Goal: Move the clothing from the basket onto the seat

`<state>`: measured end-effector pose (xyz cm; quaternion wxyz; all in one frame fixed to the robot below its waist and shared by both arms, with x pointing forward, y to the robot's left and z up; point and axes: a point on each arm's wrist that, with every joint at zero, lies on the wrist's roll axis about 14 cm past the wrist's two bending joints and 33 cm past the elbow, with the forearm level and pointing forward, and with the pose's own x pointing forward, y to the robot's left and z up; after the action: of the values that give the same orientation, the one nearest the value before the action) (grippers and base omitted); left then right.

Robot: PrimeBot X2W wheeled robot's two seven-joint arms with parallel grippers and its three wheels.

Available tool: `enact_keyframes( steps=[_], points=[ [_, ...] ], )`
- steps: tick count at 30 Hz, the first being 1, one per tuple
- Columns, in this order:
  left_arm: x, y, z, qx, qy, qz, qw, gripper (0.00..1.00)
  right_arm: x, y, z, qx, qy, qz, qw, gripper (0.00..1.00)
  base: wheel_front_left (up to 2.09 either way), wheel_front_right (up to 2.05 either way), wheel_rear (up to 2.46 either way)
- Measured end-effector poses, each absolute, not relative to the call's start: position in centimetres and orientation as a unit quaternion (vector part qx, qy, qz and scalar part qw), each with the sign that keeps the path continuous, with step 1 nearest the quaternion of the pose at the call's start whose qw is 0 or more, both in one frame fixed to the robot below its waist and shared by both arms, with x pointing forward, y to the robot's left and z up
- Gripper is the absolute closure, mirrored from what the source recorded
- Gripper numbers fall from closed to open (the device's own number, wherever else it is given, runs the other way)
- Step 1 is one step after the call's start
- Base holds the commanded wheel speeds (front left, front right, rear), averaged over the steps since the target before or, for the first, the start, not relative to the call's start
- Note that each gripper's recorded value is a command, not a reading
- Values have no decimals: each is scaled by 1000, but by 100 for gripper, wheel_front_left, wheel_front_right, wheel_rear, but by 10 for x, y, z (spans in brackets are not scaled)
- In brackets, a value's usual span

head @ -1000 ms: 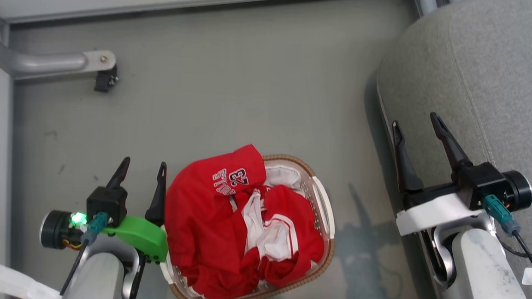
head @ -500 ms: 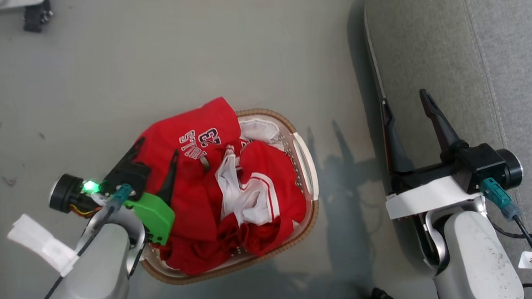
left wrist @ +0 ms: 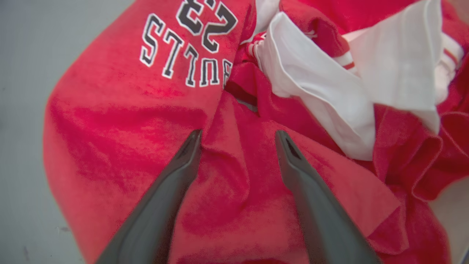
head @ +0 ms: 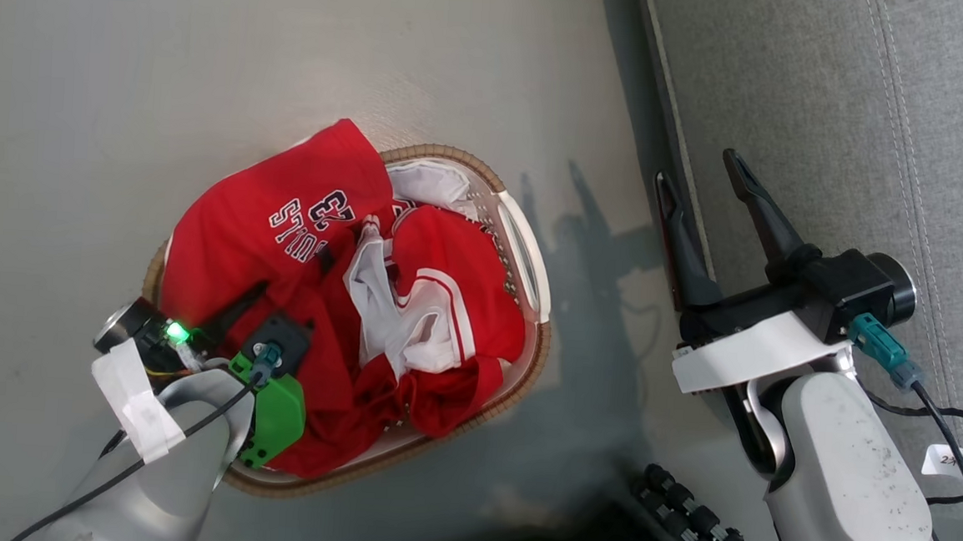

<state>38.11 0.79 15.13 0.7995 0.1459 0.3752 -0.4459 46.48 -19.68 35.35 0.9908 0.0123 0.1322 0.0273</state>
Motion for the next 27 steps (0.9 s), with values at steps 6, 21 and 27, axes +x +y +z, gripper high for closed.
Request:
enact_keyframes(
  steps=[6, 21, 27],
  points=[
    [368, 14, 125, 193, 406, -468, 761, 0, 460, -202, 342, 14, 148, 21, 989, 0, 0, 0, 0],
    [352, 23, 98, 232, 466, -478, 707, 100, 461, -206, 333, 20, 159, 14, 987, 0, 0, 0, 0],
    [354, 26, 103, 232, 473, -468, 710, 100, 464, -207, 341, 18, 148, 13, 989, 0, 0, 0, 0]
  ],
)
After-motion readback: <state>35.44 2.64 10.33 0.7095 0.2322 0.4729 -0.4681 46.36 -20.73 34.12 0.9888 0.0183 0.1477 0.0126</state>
